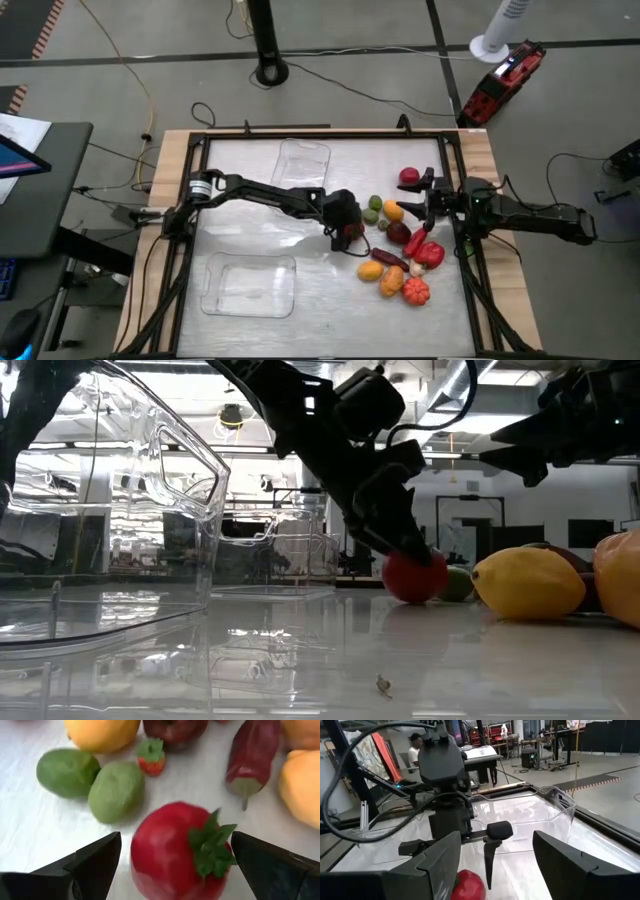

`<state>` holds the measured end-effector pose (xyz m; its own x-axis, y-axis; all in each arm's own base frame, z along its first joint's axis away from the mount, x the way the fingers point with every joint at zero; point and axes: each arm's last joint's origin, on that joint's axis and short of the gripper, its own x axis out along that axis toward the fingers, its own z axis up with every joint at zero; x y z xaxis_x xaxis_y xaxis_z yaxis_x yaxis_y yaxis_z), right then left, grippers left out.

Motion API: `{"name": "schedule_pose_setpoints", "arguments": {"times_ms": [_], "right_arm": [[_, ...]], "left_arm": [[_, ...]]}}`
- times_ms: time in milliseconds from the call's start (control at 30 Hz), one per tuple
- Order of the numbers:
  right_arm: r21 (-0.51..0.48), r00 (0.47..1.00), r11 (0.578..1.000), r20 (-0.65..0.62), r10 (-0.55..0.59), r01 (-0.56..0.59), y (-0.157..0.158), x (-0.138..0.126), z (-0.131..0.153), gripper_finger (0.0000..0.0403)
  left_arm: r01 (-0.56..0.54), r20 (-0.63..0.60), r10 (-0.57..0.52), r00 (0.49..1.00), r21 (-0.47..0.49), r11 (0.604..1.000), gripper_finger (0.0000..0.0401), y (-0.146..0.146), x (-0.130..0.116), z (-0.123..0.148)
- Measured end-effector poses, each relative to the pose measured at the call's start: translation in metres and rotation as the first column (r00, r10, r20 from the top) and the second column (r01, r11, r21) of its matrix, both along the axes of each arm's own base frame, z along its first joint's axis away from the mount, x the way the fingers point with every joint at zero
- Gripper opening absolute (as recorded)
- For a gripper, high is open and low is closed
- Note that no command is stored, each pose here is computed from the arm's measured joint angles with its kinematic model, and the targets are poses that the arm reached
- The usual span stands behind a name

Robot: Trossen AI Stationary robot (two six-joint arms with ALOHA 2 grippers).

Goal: Sort produce into baskets
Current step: Put the bottom tomato into the top transparent bin

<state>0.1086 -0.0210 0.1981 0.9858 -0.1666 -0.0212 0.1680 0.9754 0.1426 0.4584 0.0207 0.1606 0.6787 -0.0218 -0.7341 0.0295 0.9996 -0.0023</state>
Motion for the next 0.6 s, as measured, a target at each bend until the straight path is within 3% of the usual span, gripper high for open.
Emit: {"name": "schedule_pose_setpoints", "arguments": {"times_ms": [233,600], "right_arm": [[-0.024,1.000,1.000,0.024,0.001,0.000,0.0000,-0.0001,0.0030,0.0277],[-0.017,0.999,0.999,0.015,0.029,-0.029,0.0006,0.0010,0.0024,0.0276]], "left_arm": [[0.037,-0.016,-0.036,0.999,0.033,0.999,0.0320,0.0000,-0.0012,-0.0011],[0.022,-0.010,-0.022,1.000,-0.005,1.000,0.0223,-0.0007,-0.0033,0.0062]]}}
